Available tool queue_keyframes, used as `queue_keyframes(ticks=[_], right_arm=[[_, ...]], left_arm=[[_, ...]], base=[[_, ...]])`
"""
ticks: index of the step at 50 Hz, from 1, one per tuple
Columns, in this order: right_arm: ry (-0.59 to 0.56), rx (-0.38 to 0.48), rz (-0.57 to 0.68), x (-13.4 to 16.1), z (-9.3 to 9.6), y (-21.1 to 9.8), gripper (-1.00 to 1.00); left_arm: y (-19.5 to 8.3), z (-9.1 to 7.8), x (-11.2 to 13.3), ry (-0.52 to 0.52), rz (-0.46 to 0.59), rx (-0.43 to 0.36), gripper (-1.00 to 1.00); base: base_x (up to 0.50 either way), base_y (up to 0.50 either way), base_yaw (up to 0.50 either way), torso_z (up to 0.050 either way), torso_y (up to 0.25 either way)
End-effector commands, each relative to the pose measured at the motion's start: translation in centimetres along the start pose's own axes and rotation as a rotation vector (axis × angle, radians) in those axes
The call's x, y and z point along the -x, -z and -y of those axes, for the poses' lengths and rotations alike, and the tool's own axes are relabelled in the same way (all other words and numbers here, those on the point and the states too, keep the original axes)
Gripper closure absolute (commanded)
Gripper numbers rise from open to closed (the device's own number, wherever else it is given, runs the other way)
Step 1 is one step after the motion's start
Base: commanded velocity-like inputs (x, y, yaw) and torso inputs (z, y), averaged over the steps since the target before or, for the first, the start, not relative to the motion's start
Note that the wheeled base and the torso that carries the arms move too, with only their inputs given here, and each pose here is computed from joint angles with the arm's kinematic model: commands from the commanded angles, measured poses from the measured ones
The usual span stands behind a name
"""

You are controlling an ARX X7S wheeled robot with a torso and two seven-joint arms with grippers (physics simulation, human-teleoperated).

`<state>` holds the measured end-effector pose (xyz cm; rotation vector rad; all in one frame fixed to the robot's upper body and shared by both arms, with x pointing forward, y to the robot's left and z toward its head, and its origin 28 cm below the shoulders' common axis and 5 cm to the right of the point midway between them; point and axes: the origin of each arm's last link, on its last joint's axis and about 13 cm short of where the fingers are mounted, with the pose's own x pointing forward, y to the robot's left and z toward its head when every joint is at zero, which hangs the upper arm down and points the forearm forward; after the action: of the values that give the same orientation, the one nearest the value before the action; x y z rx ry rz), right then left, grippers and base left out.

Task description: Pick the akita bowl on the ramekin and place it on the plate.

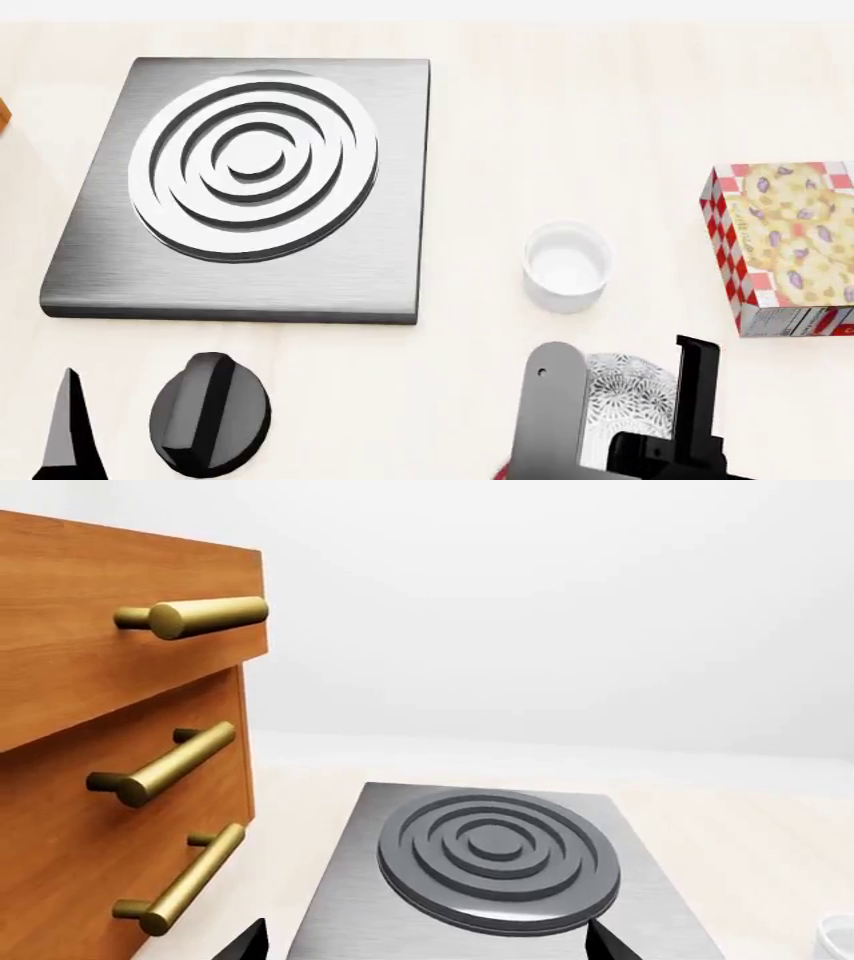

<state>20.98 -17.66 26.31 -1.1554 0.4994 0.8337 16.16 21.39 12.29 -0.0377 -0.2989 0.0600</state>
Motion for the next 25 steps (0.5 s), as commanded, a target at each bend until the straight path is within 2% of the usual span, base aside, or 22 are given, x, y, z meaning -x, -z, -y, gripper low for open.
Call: queue_keyframes(ticks=[1,25], right_arm=[[0.018,0.010,0.003,0.3,-0.8,0.2,1.00],[0.009,-0.001,-0.020,0.9,-2.7,0.7,1.00]], left_arm=[[0.0,0.0,0.0,-0.002,-0.001,-0.001,-1.00],[0.0,-0.1,0.0,-0.005,-0.001,-0.002,-1.00]], base=[[0.00,0.00,0.00,0.000,0.000],[0.00,0.00,0.00,0.000,0.000]])
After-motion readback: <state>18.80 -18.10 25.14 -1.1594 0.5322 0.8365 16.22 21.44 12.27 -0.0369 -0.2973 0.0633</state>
